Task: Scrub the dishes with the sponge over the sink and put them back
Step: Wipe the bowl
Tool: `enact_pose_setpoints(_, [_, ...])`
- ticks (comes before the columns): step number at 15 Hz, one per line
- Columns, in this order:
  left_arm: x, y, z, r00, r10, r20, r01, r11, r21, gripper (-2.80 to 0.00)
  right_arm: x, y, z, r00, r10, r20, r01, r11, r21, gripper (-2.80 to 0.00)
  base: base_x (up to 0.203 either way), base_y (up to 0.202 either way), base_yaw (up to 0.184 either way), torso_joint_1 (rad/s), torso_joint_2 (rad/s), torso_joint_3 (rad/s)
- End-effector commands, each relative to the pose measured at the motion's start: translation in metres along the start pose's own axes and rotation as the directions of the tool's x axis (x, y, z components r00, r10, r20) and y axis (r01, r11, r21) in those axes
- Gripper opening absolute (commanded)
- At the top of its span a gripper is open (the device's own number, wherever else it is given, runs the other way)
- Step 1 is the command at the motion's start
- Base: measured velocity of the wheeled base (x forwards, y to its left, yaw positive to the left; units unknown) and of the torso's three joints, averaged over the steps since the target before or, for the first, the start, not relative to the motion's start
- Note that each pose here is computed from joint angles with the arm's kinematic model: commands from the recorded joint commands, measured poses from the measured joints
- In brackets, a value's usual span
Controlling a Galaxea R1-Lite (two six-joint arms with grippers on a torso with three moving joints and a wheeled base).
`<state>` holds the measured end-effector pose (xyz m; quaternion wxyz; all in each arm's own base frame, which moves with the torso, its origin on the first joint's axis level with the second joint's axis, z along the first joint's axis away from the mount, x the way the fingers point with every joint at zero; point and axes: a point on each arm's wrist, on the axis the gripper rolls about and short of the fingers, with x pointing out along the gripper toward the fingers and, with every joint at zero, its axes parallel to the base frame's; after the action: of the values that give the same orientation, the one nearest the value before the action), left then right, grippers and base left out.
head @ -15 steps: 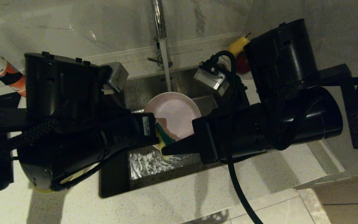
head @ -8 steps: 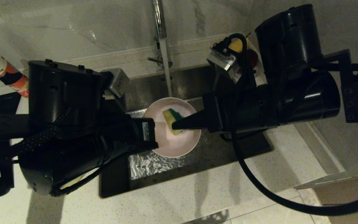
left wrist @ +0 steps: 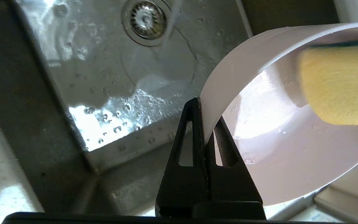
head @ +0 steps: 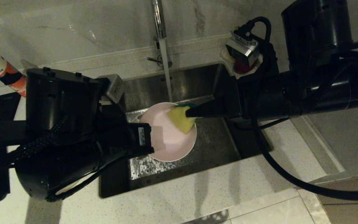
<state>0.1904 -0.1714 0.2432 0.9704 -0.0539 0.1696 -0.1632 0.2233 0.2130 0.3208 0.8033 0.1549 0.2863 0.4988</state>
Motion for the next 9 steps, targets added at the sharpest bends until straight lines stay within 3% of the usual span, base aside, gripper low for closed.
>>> enact_pose_setpoints(1, [0.001, 0.004, 0.005, 1.000, 0.013, 0.026, -0.013, 1.000, -0.019, -2.80, -0.004, 0.003, -0.009, 1.000, 0.006, -0.029, -0.006, 1.000, 0.007, -2.80, 0.000, 0.000, 0.000, 0.000, 0.00, 0.000])
enact_pose_setpoints(5, [-0.001, 0.002, 0.013, 0.998, 0.001, 0.057, 0.000, 0.999, -0.033, -2.80, 0.009, -0.007, -0.031, 0.994, -0.011, -0.110, 0.016, 0.999, 0.039, -2.80, 0.000, 0.000, 0.000, 0.000, 0.00, 0.000])
enact_pose_setpoints(9, [-0.001, 0.001, 0.015, 0.998, 0.000, 0.062, 0.002, 0.999, -0.035, -2.80, 0.025, 0.006, -0.038, 0.989, 0.032, -0.147, -0.029, 0.999, 0.022, -2.80, 0.000, 0.000, 0.000, 0.000, 0.00, 0.000])
